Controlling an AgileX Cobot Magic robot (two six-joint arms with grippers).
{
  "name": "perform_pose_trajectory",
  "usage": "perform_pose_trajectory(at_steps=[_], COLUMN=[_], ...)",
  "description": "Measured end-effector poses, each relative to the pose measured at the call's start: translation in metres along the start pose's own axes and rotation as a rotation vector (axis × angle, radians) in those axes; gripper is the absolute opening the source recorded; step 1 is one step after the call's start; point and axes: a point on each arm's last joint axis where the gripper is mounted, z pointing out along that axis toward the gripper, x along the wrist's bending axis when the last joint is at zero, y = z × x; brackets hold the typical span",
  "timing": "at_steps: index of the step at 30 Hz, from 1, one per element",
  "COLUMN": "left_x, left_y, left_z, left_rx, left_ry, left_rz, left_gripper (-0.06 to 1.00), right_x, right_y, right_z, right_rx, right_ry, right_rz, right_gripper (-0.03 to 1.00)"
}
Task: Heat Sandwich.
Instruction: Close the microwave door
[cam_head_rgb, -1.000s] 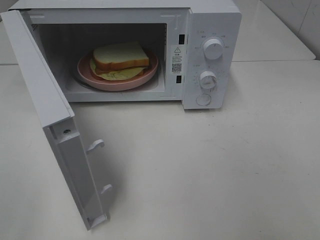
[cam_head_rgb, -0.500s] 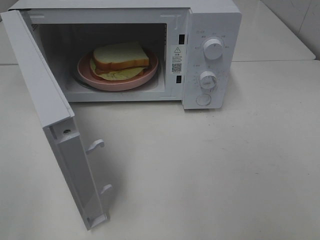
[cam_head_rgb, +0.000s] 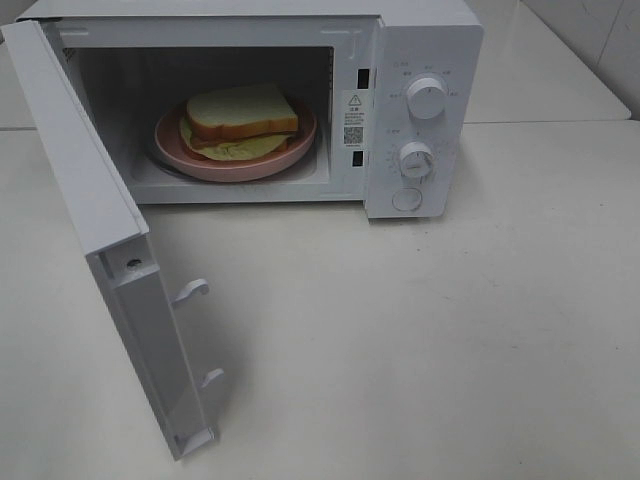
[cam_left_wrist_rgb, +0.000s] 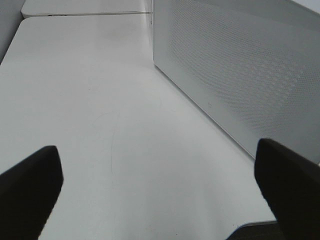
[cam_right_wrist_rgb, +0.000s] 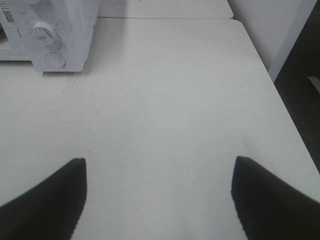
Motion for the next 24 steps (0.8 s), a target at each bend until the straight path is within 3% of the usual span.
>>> perform_pose_trajectory(at_steps=[24], left_x=[0.0000], left_y=[0.0000], left_z=[0.0000], left_rx=[0.000], left_ry=[0.000], left_rz=[0.000], left_gripper=[0.99], right_x=[0.0000], right_y=[0.0001], right_z=[0.0000], right_rx=[-0.001], right_ry=[0.000], right_rz=[0.000], right_gripper=[0.77])
